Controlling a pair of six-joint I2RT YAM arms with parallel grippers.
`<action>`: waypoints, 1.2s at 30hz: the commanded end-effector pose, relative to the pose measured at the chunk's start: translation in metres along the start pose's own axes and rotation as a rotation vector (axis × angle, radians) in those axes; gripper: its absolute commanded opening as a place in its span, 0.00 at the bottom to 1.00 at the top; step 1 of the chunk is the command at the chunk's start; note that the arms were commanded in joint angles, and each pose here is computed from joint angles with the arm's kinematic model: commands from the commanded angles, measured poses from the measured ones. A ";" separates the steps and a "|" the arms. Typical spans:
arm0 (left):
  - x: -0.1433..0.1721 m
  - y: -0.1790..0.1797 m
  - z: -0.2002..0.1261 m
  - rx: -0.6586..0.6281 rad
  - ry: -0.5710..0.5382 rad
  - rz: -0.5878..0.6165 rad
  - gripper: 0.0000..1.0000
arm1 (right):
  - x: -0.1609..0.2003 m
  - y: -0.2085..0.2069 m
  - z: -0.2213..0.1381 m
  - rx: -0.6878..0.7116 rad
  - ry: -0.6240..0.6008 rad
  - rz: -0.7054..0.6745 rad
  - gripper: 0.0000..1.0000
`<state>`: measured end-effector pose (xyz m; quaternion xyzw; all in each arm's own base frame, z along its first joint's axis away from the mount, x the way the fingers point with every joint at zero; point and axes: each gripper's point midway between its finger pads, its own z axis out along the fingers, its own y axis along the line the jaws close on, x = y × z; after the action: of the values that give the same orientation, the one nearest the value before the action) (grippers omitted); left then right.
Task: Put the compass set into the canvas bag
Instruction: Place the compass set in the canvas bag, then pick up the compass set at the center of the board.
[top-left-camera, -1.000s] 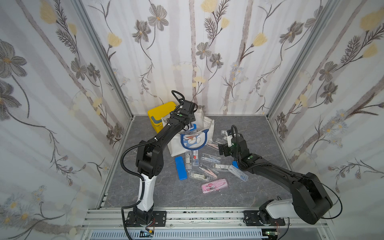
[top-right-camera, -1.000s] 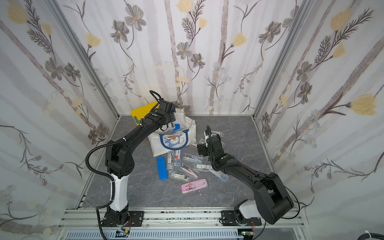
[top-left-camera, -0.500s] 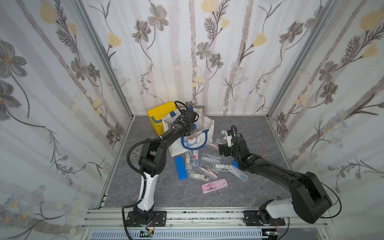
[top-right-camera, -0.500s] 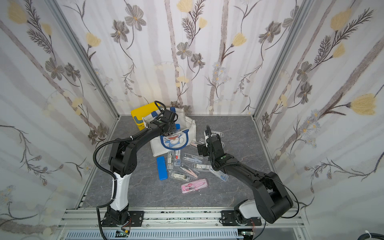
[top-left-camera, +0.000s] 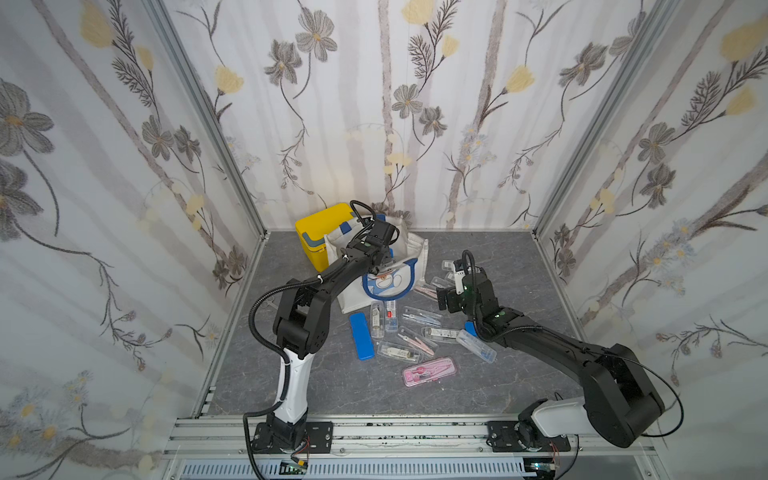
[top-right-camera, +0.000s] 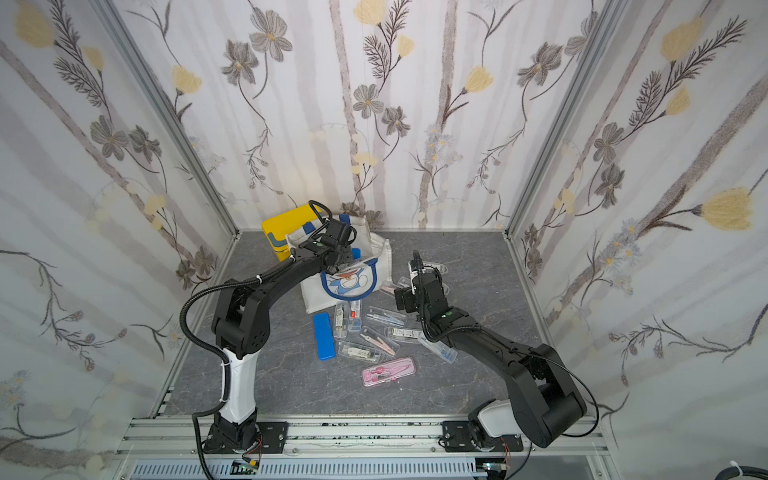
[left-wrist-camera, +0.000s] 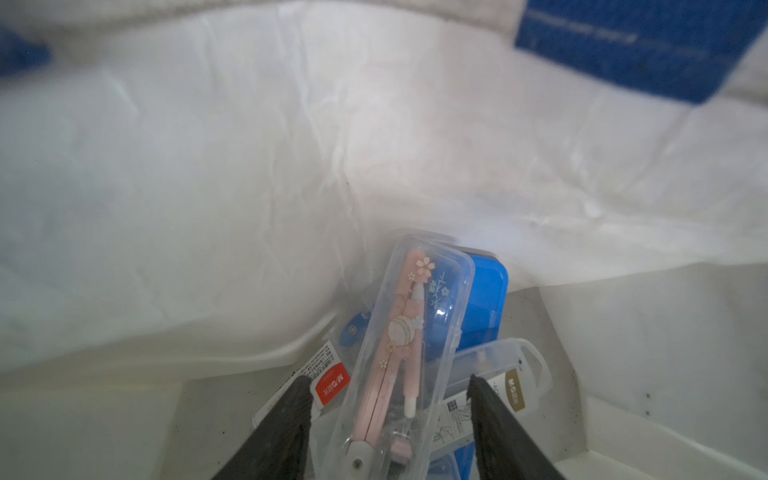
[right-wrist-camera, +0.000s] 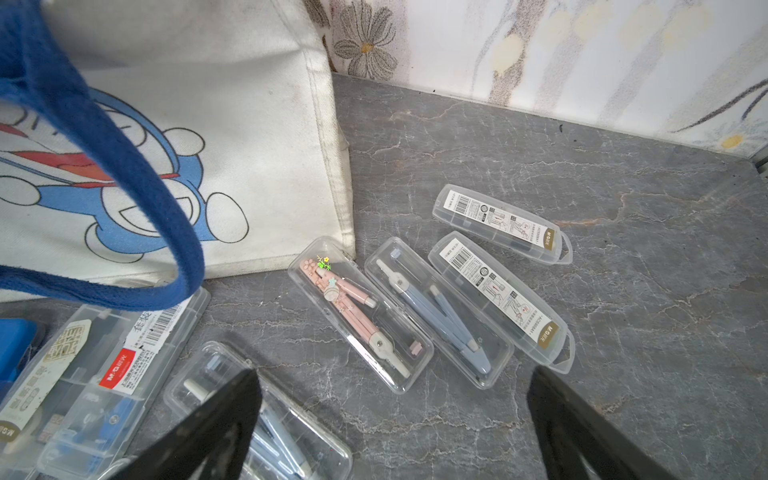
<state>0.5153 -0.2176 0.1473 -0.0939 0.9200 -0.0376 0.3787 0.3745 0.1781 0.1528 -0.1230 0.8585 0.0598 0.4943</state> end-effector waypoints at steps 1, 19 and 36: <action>-0.029 -0.003 -0.020 0.010 -0.080 -0.011 0.59 | -0.006 -0.001 -0.002 0.006 -0.022 0.013 0.99; -0.054 -0.014 -0.125 0.162 -0.243 -0.040 0.97 | 0.000 0.019 0.005 -0.091 0.034 -0.051 1.00; -0.022 0.072 -0.206 0.191 -0.387 -0.182 1.00 | 0.036 0.051 0.010 -0.220 0.194 -0.127 0.99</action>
<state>0.3787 -0.1564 0.2882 -0.1165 0.8312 -0.1335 0.5270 0.3608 0.2225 0.1278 -0.2215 0.8726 0.1117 0.4207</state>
